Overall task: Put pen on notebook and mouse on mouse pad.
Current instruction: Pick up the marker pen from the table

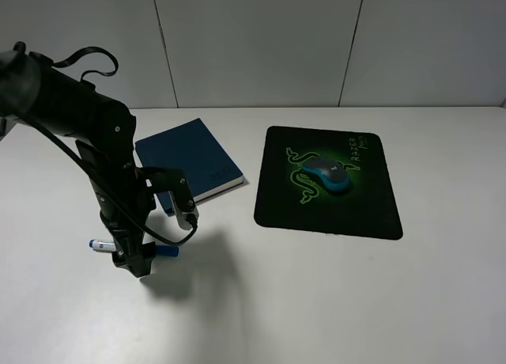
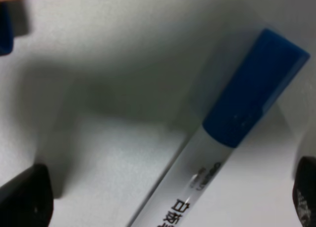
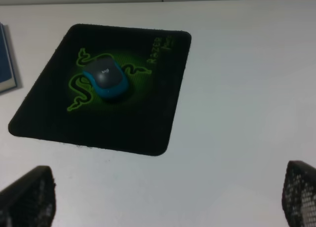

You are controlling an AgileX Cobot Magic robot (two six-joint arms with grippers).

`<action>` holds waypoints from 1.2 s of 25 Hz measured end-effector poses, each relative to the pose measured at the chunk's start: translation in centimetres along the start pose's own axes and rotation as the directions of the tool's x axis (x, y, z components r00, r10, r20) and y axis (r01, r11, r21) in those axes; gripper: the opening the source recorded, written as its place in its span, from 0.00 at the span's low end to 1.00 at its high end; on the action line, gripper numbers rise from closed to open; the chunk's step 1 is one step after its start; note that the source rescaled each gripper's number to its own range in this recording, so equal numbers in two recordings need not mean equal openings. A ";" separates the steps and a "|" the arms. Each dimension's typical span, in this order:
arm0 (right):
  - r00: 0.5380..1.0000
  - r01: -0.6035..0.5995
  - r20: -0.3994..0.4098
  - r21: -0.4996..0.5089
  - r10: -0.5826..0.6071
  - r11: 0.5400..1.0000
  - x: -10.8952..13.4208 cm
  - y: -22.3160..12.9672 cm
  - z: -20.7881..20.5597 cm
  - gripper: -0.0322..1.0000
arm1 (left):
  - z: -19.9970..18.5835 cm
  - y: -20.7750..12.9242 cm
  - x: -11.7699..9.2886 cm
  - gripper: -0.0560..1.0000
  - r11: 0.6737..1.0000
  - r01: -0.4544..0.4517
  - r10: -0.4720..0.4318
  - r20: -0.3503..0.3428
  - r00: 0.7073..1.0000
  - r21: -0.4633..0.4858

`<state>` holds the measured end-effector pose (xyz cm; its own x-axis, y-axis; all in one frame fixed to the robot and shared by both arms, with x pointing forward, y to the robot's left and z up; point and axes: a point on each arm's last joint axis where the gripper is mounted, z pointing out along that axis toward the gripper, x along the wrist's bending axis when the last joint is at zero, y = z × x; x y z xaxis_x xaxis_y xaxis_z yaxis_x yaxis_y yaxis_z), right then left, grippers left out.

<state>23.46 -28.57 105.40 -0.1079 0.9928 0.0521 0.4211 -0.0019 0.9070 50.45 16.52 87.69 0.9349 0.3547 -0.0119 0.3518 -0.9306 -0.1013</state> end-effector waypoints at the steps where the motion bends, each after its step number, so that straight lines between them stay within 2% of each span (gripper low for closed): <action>1: 1.000 0.000 0.000 0.000 0.000 1.000 0.0 0.0 0.0 1.00 | 0.0 0.0 0.0 0.94 1.000 -0.001 0.001 -0.001 1.000 -0.001; 10: 1.000 0.000 0.000 0.000 0.000 1.000 0.0 0.0 0.0 1.00 | 0.1 -0.1 -0.1 0.79 1.000 -0.004 0.004 0.002 1.000 0.001; 18: 1.000 0.000 0.000 0.000 0.000 1.000 0.0 0.0 0.0 1.00 | 0.5 -0.5 -0.4 0.75 0.999 -0.035 0.034 0.002 0.999 0.009; 30: 1.000 0.000 0.000 0.000 0.000 1.000 0.0 0.0 0.0 1.00 | 0.5 -0.5 -0.4 0.26 0.999 -0.039 0.039 -0.001 0.999 0.008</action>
<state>23.46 -28.57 105.40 -0.1079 0.9928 0.0521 0.4211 -0.0019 0.9070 49.92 16.86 87.28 0.9481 0.3177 -0.0148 0.3144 -0.9431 -0.1086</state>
